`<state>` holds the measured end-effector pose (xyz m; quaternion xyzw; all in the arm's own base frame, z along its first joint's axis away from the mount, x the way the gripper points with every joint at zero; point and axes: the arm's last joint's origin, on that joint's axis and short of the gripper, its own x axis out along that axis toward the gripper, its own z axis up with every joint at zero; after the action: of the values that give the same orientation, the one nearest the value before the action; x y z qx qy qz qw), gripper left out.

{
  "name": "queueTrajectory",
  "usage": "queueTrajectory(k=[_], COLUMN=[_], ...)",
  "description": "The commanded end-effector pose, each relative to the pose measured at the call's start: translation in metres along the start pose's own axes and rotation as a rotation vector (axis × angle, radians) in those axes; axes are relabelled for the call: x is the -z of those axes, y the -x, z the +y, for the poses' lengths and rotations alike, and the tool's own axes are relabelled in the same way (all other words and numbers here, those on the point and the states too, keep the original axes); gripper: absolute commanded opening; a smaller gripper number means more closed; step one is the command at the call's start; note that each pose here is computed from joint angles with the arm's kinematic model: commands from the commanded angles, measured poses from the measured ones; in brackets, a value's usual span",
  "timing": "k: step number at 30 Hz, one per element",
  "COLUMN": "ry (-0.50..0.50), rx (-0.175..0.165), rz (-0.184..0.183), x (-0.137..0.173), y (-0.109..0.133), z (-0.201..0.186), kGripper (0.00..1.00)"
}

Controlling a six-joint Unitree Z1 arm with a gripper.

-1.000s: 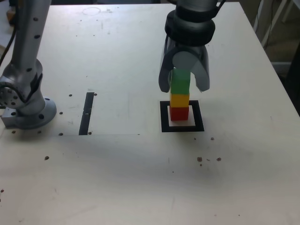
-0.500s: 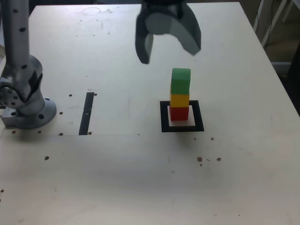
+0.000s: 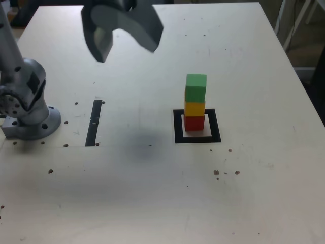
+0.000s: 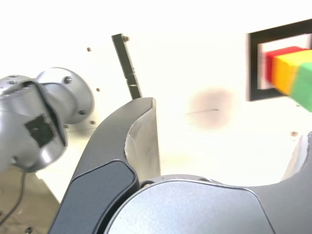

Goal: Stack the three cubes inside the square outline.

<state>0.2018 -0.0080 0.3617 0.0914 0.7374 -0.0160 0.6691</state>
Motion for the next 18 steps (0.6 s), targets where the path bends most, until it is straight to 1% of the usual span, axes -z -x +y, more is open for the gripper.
queueTrajectory(k=[1, 4, 7, 14, 18], ry=[0.0, 0.0, 0.003, 0.037, 0.052], rx=[0.002, 0.013, 0.021, 0.022, 0.022], rz=[0.011, 0.024, 0.035, 0.072, 0.083], x=[0.01, 0.018, 0.025, 0.037, 0.042], y=[-0.012, -0.031, -0.044, -0.071, -0.09], z=[-0.002, -0.005, -0.006, -0.004, -0.003], kGripper=[1.0, 1.0, 1.0, 0.99, 1.0])
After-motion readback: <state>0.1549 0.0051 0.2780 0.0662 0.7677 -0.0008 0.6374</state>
